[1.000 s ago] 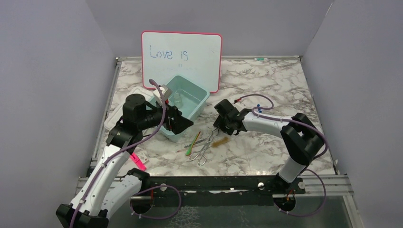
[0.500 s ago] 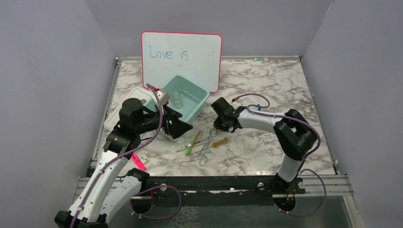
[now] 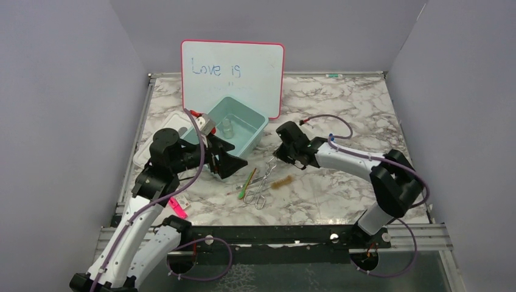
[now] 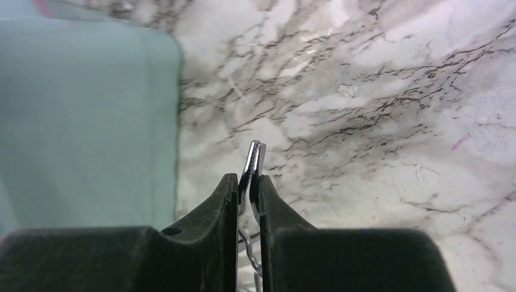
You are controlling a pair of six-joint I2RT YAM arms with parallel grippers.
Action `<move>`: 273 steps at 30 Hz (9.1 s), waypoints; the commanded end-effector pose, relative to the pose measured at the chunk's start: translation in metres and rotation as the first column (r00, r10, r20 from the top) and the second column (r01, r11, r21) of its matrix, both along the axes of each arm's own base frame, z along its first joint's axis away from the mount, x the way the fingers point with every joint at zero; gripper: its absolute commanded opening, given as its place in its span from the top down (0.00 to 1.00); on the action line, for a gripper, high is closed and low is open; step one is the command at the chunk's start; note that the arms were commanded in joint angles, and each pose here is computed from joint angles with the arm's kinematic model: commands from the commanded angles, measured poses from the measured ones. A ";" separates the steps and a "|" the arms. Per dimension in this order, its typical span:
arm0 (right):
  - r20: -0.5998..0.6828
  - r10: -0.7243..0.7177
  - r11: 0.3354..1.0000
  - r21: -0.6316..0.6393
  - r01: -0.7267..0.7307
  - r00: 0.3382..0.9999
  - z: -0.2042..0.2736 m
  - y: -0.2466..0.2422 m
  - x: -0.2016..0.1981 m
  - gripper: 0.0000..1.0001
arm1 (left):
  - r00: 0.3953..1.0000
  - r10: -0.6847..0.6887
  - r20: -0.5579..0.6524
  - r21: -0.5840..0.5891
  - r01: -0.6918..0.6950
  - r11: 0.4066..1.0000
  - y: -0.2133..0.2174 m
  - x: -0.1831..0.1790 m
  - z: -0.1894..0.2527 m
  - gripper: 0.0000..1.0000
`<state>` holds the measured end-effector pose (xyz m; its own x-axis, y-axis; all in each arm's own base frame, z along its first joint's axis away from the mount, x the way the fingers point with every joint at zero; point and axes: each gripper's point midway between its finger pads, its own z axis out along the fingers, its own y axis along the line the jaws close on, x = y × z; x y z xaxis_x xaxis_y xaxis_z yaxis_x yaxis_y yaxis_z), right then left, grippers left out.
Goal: Organize the chemistry lab equipment
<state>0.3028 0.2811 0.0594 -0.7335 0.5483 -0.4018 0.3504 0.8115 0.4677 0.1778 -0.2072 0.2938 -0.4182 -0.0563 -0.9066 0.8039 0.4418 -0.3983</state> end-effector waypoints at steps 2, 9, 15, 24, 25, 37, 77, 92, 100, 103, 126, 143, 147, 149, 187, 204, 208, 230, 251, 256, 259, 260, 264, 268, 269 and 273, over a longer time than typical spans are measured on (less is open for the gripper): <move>0.168 0.018 0.995 0.095 -0.034 0.986 0.060 0.000 0.003 0.99 | 1.000 -0.019 -0.014 -0.062 0.018 0.998 -0.006 -0.002 0.005 0.10; 0.263 0.032 0.985 0.156 -0.075 0.964 0.094 -0.010 -0.010 1.00 | 0.983 0.043 -0.176 -0.048 -0.052 0.997 -0.014 0.019 -0.027 0.11; 0.318 0.056 0.974 0.190 -0.122 0.946 0.112 -0.016 -0.021 0.99 | 0.981 0.037 -0.192 0.002 -0.038 0.999 -0.044 0.021 -0.049 0.15; 0.354 0.074 0.953 0.250 -0.170 0.932 0.136 -0.023 -0.041 0.99 | 0.970 0.020 -0.244 0.053 -0.008 0.999 -0.090 0.018 -0.093 0.23; 0.360 0.073 0.952 0.254 -0.173 0.930 0.139 -0.024 -0.042 1.00 | 0.968 0.014 -0.252 0.058 0.001 0.998 -0.096 0.017 -0.098 0.23; 0.405 0.087 0.929 0.297 -0.221 0.910 0.168 -0.028 -0.056 0.99 | 0.969 -0.083 -0.233 0.117 0.113 0.987 -0.127 0.011 -0.118 0.45; 0.567 -0.008 0.970 0.203 -0.130 0.824 0.234 -0.091 -0.067 0.35 | 0.934 0.219 0.282 0.536 -0.343 0.771 -0.017 0.085 -0.007 1.00; 0.529 0.017 0.970 0.199 -0.143 0.849 0.216 -0.091 -0.075 0.35 | 0.977 0.200 0.074 0.714 -0.192 0.674 0.036 0.146 -0.087 1.00; 0.517 0.023 0.970 0.195 -0.144 0.855 0.210 -0.092 -0.077 0.36 | 0.985 0.148 -0.084 0.715 -0.044 0.698 0.025 0.153 -0.137 1.00; 0.520 0.019 0.971 0.195 -0.141 0.854 0.210 -0.094 -0.078 0.35 | 0.977 0.168 -0.128 0.739 -0.018 0.674 0.027 0.153 -0.159 1.00; 0.554 -0.001 0.977 0.176 -0.117 0.832 0.219 -0.106 -0.079 0.39 | 0.923 0.270 -0.273 0.725 0.013 0.689 0.019 0.154 -0.192 0.74; 0.497 0.023 0.988 0.122 -0.097 0.868 0.194 -0.108 -0.078 0.39 | 0.964 0.267 -0.018 0.549 -0.214 0.808 -0.010 0.123 -0.039 0.47; 0.456 0.029 0.992 0.096 -0.081 0.890 0.180 -0.110 -0.080 0.39 | 0.984 0.178 0.002 0.519 -0.153 0.841 -0.053 0.085 -0.023 0.45; 0.439 0.023 0.993 0.092 -0.070 0.898 0.172 -0.112 -0.081 0.39 | 0.994 0.111 -0.020 0.528 -0.084 0.845 -0.072 0.065 -0.033 0.45; 0.450 -0.210 0.976 0.154 0.156 0.868 0.170 -0.180 -0.108 0.53 | 0.914 0.035 -0.405 0.736 0.303 0.605 -0.093 -0.002 -0.275 0.58; 0.445 -0.222 0.969 0.196 0.147 0.868 0.181 -0.176 -0.109 0.53 | 0.911 -0.029 -0.411 0.766 0.362 0.531 -0.098 -0.021 -0.289 0.99; 0.456 -0.204 0.974 0.187 0.131 0.866 0.191 -0.176 -0.110 0.53 | 0.926 -0.074 -0.370 0.740 0.342 0.579 -0.112 -0.014 -0.257 1.00; 0.400 -0.006 0.997 0.075 -0.026 0.916 0.176 -0.142 -0.106 0.51 | 0.970 0.165 0.181 0.663 -0.244 0.708 -0.019 0.112 -0.030 1.00; 0.199 0.158 0.987 -0.071 -0.147 0.967 0.073 -0.090 -0.078 0.55 | 0.957 0.181 -0.227 0.704 0.032 0.710 0.020 0.155 -0.164 1.00; 0.191 0.153 0.987 -0.075 -0.141 0.970 0.068 -0.091 -0.078 0.55 | 0.934 0.212 -0.288 0.716 0.063 0.695 0.022 0.155 -0.185 0.95; 0.182 0.148 0.984 -0.121 -0.128 0.972 0.061 -0.099 -0.078 0.55 | 0.934 0.220 -0.281 0.715 0.051 0.697 0.022 0.156 -0.181 0.87; 0.173 0.147 0.982 -0.142 -0.123 0.974 0.058 -0.102 -0.078 0.54 | 0.935 0.223 -0.274 0.715 0.043 0.698 0.022 0.157 -0.178 0.84; 0.125 0.131 0.967 -0.234 -0.099 0.983 0.042 -0.118 -0.080 0.51 | 0.943 0.222 -0.247 0.702 0.016 0.712 0.020 0.158 -0.164 0.71; 0.061 0.099 0.945 -0.317 -0.075 0.993 0.028 -0.135 -0.086 0.47 | 0.961 0.189 -0.203 0.657 -0.010 0.754 0.013 0.158 -0.136 0.65; 0.043 0.094 0.938 -0.338 -0.074 0.995 0.024 -0.139 -0.089 0.46 | 0.966 0.178 -0.189 0.640 -0.016 0.768 0.011 0.158 -0.128 0.64; -0.001 0.093 0.921 -0.379 -0.086 0.996 0.012 -0.146 -0.094 0.45 | 0.981 0.140 -0.135 0.564 -0.040 0.825 0.001 0.152 -0.092 0.59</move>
<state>0.2167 0.1559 0.0847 -0.7518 0.3254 -0.5734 0.2295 0.9445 0.2351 0.3300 -0.1864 0.1374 -0.6868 0.4645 -0.5591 0.6396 0.7516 -0.1612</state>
